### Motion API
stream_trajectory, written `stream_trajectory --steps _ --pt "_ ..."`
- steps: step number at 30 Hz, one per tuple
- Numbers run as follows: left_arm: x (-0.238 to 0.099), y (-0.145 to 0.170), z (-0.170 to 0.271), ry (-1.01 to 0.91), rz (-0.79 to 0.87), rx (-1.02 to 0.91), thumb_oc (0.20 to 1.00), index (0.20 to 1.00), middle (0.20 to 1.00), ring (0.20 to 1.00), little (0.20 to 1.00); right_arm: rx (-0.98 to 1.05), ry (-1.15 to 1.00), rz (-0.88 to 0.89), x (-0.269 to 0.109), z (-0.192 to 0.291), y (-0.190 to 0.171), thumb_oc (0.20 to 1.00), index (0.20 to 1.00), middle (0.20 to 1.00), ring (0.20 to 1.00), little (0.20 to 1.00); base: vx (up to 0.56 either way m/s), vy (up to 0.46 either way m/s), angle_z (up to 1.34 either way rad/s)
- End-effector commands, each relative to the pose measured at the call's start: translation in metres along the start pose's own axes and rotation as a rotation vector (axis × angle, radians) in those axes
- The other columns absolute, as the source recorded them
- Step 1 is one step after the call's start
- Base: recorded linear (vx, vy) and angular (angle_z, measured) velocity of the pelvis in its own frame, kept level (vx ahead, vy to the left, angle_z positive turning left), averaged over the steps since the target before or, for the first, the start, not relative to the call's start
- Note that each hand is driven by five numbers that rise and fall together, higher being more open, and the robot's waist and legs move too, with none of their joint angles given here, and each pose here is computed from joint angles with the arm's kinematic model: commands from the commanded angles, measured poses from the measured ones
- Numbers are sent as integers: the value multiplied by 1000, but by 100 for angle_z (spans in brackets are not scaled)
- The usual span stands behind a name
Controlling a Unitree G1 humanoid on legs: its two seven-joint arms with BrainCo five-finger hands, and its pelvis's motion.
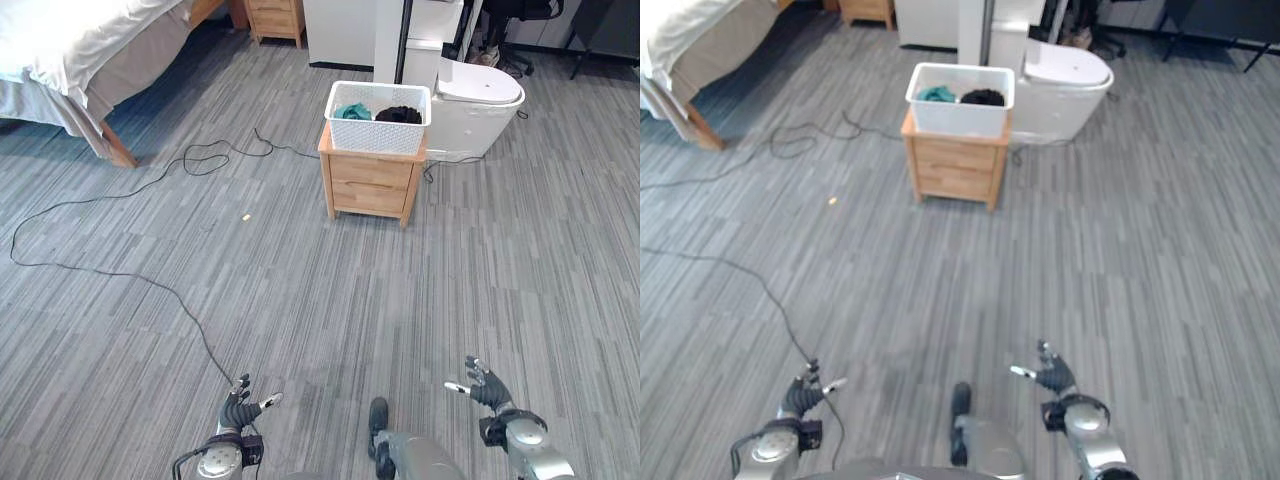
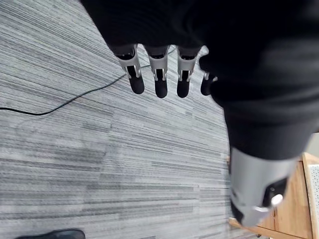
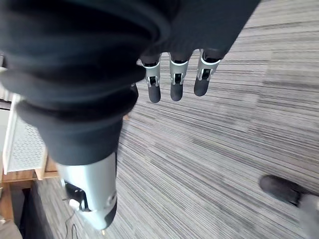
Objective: Grab the laundry basket,head to the washer,open it,put in the laundry and shut it.
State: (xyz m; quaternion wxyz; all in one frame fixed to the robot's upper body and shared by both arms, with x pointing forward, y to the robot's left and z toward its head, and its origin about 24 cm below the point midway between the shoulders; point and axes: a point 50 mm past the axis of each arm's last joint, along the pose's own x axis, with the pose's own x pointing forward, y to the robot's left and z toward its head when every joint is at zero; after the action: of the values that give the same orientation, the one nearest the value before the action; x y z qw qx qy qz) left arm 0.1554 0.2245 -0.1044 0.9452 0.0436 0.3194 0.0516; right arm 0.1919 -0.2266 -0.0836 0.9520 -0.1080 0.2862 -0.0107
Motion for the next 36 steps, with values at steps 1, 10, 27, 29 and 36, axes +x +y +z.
stream_trajectory --steps 1,10,27,29,36 --pt "8 9 28 -109 1 34 1000 1000 1000 1000 1000 22 -54 -32 -2 7 -5 1000 1000 1000 1000 1000 135 12 7" --pt "8 14 29 -111 28 45 1000 1000 1000 1000 1000 35 -52 -74 1 8 -8 1000 1000 1000 1000 1000 316 91 -14" --pt "7 37 29 -82 79 98 1000 1000 1000 1000 1000 53 -163 52 11 42 24 1000 1000 1000 1000 1000 437 223 -29" --pt "8 31 30 -90 60 91 1000 1000 1000 1000 1000 60 -151 53 10 38 23 1000 1000 1000 1000 1000 612 -109 -21" --pt "5 19 18 -60 8 91 1000 1000 1000 1000 1000 56 -91 1 2 17 4 1000 1000 1000 1000 1000 445 -240 69"
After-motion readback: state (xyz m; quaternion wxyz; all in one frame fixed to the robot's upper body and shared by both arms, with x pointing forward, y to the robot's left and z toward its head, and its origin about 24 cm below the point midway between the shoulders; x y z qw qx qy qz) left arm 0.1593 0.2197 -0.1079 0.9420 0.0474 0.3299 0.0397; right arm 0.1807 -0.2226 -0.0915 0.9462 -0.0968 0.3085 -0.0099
